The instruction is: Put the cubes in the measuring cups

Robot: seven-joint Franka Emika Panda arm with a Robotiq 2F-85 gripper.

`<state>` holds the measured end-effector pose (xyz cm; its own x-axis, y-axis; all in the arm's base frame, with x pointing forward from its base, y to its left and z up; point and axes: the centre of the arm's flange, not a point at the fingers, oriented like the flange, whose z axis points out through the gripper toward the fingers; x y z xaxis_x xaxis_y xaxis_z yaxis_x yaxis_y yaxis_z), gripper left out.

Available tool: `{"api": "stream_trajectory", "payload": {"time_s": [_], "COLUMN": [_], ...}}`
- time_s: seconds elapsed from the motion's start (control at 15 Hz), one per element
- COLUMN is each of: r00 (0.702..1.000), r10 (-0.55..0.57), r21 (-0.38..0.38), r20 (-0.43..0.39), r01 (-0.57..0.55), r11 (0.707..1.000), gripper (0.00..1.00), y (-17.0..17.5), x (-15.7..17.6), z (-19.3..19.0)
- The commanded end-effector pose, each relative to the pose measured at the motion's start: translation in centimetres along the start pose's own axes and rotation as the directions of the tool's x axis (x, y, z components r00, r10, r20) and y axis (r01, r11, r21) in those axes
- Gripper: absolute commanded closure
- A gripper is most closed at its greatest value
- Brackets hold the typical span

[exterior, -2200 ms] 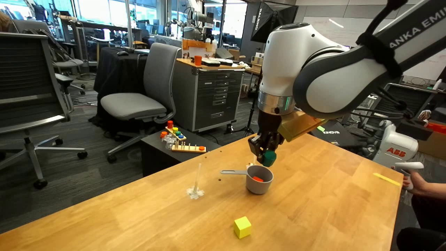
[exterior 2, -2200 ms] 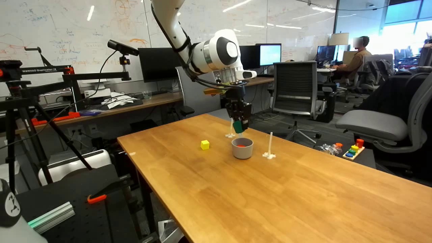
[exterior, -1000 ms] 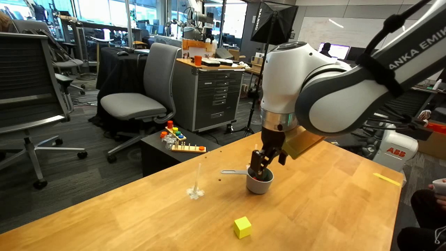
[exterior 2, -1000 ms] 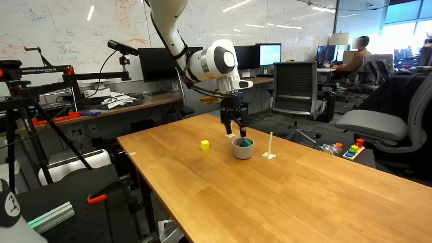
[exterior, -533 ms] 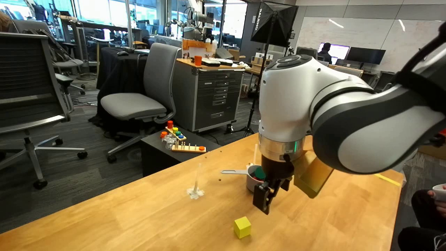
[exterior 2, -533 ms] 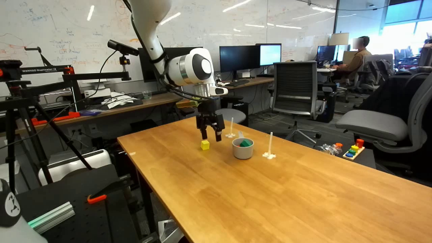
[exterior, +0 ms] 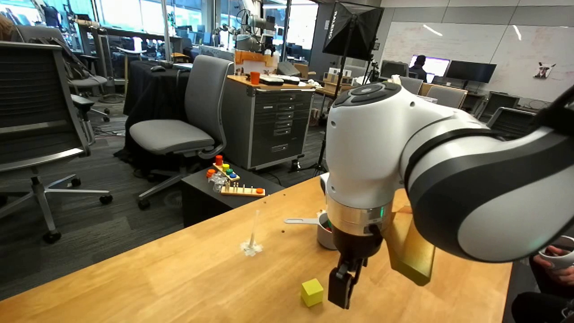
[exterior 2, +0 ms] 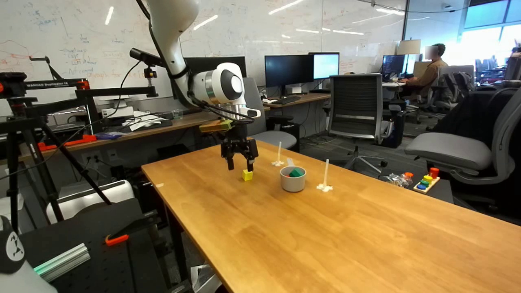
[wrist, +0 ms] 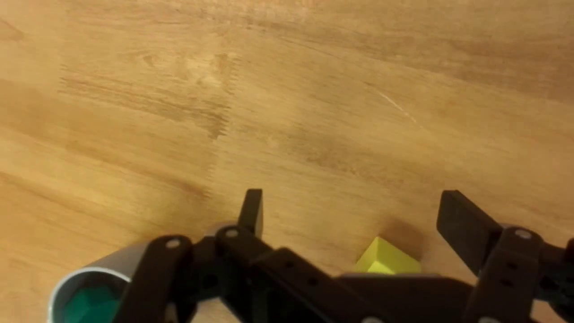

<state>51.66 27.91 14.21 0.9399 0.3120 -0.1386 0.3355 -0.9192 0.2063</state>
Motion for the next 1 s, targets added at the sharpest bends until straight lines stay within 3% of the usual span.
{"api": "stream_trajectory", "payload": {"time_s": [0.0,0.33,0.4,0.73,0.8,0.93], "r00": [0.980,0.896,0.935,0.909,0.896,0.840], "r10": [-0.195,-0.433,-0.349,-0.408,-0.437,-0.536], "r21": [0.001,0.012,0.014,0.018,-0.003,0.027], "r20": [0.037,0.099,0.069,0.086,0.078,0.080], "r01": [0.195,0.434,0.349,0.408,0.438,0.536], "r11": [0.981,0.901,0.937,0.913,0.899,0.844], "gripper": [0.00,0.00,0.00,0.00,0.00,0.00], "y": [-0.8,-1.1,-1.5,-1.2,-1.3,-1.4], "x": [0.6,0.7,-0.3,-0.2,-0.3,0.3], "z": [-0.9,-1.5,-0.9,-1.0,-0.7,-0.3]}}
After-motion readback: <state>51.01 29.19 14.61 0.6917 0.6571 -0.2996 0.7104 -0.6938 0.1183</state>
